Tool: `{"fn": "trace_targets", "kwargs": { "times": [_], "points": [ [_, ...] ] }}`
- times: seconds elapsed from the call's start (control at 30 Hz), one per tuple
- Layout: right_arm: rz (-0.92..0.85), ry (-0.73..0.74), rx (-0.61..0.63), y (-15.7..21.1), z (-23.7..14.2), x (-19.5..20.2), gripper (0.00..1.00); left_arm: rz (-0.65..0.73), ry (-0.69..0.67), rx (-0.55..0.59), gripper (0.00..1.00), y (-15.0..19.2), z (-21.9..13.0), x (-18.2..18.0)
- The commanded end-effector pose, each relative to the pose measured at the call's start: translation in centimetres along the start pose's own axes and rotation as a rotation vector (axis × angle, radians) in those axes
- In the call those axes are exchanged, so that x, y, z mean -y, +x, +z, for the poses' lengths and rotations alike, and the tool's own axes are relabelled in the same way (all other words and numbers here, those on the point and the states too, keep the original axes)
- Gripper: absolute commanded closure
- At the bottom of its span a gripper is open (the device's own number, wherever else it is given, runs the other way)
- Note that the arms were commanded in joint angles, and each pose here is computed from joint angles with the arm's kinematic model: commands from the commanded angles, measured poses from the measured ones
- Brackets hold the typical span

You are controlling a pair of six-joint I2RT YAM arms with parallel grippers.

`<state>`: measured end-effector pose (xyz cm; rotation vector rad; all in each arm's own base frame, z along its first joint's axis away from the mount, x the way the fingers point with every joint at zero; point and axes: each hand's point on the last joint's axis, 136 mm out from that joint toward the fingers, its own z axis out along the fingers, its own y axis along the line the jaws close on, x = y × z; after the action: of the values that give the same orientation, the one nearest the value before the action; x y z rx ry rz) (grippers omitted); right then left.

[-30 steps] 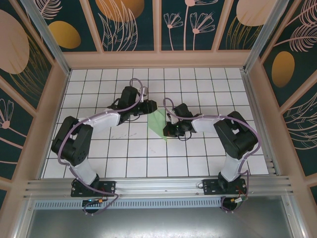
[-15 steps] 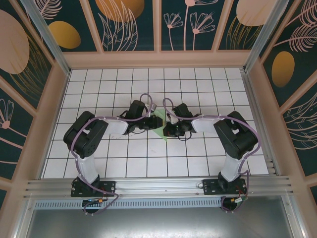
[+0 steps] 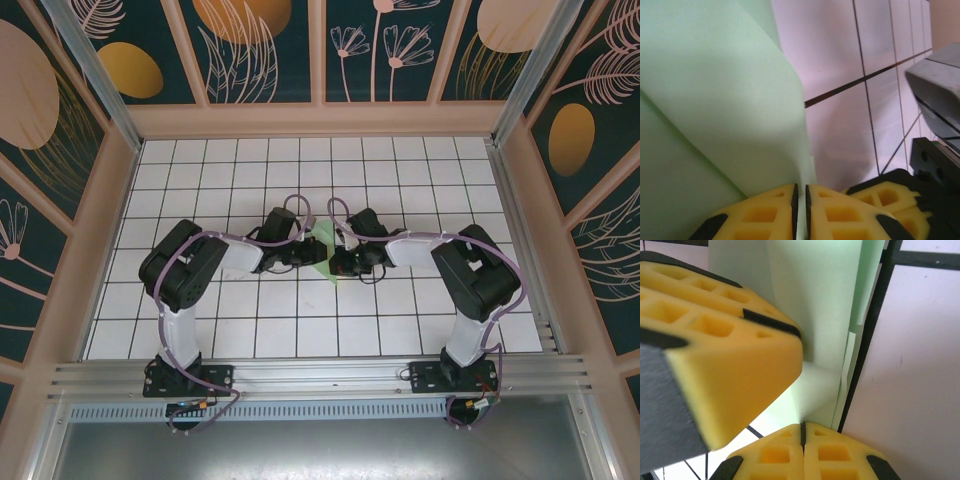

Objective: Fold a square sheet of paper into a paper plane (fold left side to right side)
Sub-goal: Fourth fold the wing at the center of the table.

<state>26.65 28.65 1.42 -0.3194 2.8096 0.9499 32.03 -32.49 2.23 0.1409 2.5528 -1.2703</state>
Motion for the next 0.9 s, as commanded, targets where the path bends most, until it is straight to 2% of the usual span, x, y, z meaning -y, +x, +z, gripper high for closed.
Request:
{"fn": "trace_targets", "kwargs": {
  "times": [0.0, 0.2, 0.4, 0.67, 0.87],
  "points": [
    [0.073, 0.220, -0.176, 5.4, 1.0, 5.7, 1.00, 0.003, -0.102, 0.005, 0.85, 0.0, 0.7, -2.3],
    [0.072, 0.247, -0.201, 6.1, 0.9, 6.2, 1.00, 0.013, -0.207, 0.018, 0.87, -0.6, 0.8, -4.0],
    [0.078, 0.272, -0.221, 6.8, 0.7, 6.8, 1.00, 0.039, -0.314, 0.041, 0.89, -2.7, 0.5, -4.8],
    [0.084, 0.291, -0.235, 7.4, 0.6, 7.2, 1.00, 0.047, -0.361, 0.078, 0.89, -5.0, 0.1, -4.9],
    [0.085, 0.295, -0.245, 7.8, 0.6, 7.4, 1.00, 0.054, -0.343, 0.109, 0.89, -6.7, 0.0, -5.0]
  ]
}}
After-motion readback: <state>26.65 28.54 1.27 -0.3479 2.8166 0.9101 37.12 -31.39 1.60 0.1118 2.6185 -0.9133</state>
